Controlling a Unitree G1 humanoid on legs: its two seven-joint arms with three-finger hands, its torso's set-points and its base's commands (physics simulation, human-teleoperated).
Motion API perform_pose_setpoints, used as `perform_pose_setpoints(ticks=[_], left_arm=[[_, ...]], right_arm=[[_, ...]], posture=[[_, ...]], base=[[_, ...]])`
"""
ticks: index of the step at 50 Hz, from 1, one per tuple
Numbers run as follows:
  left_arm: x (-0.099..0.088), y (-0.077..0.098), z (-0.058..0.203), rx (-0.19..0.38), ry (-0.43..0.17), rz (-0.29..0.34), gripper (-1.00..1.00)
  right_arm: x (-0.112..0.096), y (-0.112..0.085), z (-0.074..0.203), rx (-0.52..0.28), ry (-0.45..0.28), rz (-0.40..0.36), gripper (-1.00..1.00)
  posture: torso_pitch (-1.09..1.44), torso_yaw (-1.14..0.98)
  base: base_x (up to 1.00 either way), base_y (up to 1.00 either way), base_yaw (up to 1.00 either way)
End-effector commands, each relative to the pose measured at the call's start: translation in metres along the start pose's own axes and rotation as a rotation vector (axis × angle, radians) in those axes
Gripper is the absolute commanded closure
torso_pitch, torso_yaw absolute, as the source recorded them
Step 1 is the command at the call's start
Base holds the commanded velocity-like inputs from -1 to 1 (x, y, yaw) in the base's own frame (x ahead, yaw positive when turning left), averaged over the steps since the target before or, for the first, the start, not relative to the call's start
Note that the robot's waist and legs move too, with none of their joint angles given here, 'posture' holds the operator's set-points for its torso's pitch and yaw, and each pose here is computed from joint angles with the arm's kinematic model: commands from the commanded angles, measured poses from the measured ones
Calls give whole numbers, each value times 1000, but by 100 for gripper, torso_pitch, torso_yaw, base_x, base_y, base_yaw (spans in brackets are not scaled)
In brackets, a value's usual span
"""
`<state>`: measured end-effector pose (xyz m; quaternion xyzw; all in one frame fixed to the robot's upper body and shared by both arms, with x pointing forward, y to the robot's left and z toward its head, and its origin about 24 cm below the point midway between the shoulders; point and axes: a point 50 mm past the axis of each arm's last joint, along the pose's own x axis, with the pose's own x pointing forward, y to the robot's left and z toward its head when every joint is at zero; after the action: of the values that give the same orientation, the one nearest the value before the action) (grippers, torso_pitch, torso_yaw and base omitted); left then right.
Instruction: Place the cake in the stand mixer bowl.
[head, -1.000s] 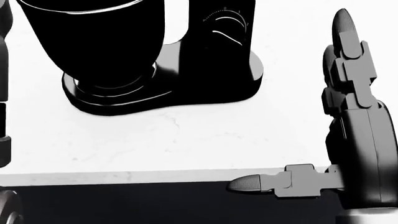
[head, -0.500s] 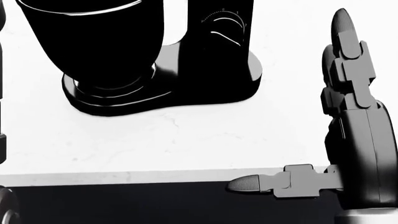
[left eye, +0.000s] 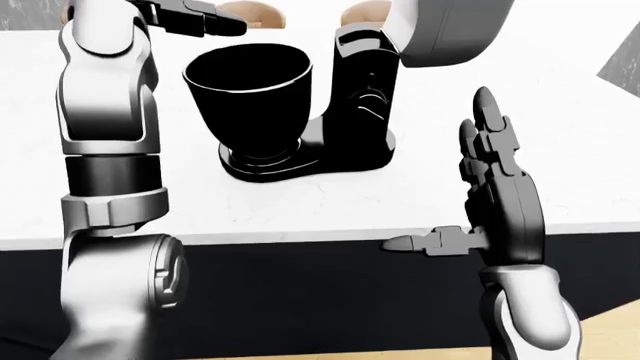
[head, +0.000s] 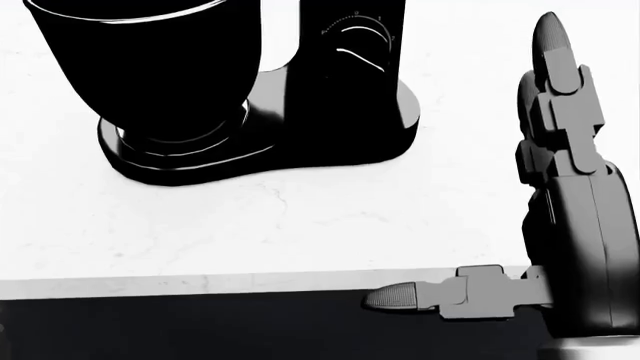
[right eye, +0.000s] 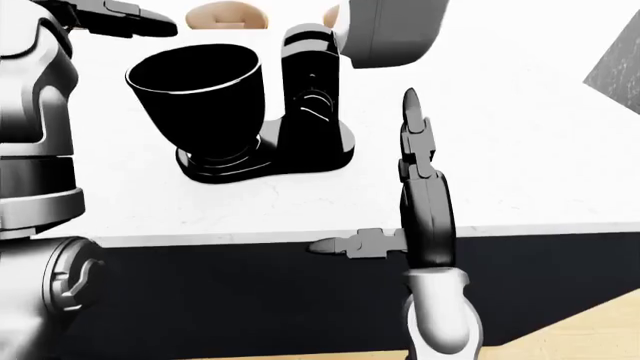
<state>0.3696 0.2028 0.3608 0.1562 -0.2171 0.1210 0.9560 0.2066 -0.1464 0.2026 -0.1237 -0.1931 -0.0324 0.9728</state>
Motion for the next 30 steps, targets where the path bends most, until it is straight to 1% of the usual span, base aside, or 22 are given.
perform_pose_setpoints(ticks=[1,8,17,25,30], left_arm=[[0,9,25,-9,-92,22,-100],[2,21,24,5,-72,28,-100],[3,39,21,20,-53,55,-100],[3,51,16,24,-39,72,-100],[3,56,13,40,-38,79,-100]], right_arm=[[-1,-2,12,-2,-72,-15,-100],[-1,-2,12,-1,-73,-14,-100],[-1,-3,13,-2,-74,-15,-100],[-1,-2,14,-2,-74,-14,-100],[-1,-2,14,-3,-74,-15,-100]], posture=[[0,0],[0,0],[0,0],[0,0],[0,0]], base=[[0,0,0],[0,0,0],[0,0,0],[0,0,0],[0,0,0]])
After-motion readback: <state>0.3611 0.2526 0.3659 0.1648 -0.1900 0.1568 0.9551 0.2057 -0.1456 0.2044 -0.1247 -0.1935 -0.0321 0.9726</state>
